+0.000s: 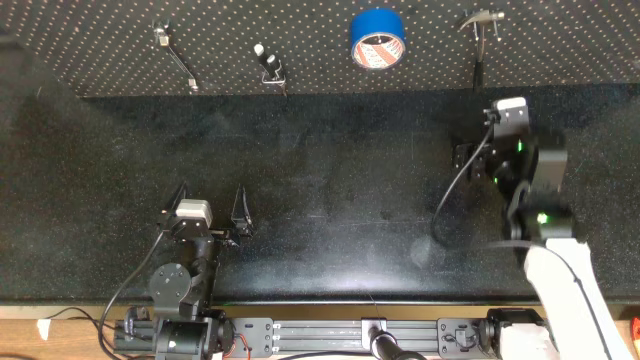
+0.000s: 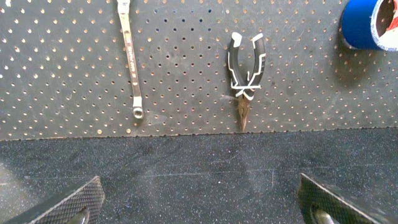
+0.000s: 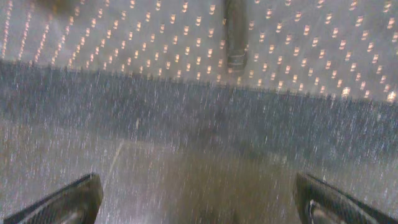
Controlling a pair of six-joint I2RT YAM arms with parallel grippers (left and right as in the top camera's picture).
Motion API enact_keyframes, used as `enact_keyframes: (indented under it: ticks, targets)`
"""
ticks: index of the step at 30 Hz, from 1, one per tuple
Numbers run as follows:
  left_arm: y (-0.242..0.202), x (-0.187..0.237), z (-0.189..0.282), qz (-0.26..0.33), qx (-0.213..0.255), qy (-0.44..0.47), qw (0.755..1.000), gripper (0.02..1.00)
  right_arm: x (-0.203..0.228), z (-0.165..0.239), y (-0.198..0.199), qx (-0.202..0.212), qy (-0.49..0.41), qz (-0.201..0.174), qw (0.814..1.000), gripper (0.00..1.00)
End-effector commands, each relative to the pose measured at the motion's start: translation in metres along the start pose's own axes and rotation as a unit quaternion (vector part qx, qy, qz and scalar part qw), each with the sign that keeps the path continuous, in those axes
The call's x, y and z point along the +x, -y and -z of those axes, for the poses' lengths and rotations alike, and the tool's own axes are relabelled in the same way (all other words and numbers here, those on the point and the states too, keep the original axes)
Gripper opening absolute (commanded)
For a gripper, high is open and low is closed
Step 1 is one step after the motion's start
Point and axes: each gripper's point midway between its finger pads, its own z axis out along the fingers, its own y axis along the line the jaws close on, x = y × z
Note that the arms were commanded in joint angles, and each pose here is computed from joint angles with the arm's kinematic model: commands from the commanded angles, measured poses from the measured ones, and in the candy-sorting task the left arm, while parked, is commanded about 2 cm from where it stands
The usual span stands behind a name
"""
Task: Place Tools Onto Pegboard
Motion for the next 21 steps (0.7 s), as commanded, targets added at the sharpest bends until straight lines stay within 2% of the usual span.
enact_keyframes:
  ticks: [1, 7, 9, 12, 21]
  targets:
    - [0.001, 0.001, 0.000, -0.004, 0.004, -0.001, 1.000, 0.996, 0.033, 0.027, -0.011, 0.000, 0.115, 0.015, 0.993, 1.000]
    - [0.002, 0.001, 0.000, -0.004, 0.004, -0.001, 1.000, 0.996, 0.054, 0.056, -0.019, -0.003, 0.176, 0.004, 0.984, 1.000]
    - [0.002, 0.001, 0.000, -0.004, 0.004, -0.001, 1.000, 0.996, 0.053, 0.072, -0.027, -0.013, 0.196, 0.009, 0.980, 0.998]
    - [0.002, 0.001, 0.000, -0.004, 0.004, -0.001, 1.000, 0.996, 0.030, 0.093, -0.038, -0.027, 0.263, 0.028, 0.964, 0.998]
    - [0.001, 0.001, 0.000, -0.004, 0.004, -0.001, 1.000, 0.998, 0.030, 0.092, -0.044, -0.038, 0.261, 0.031, 0.964, 0.998]
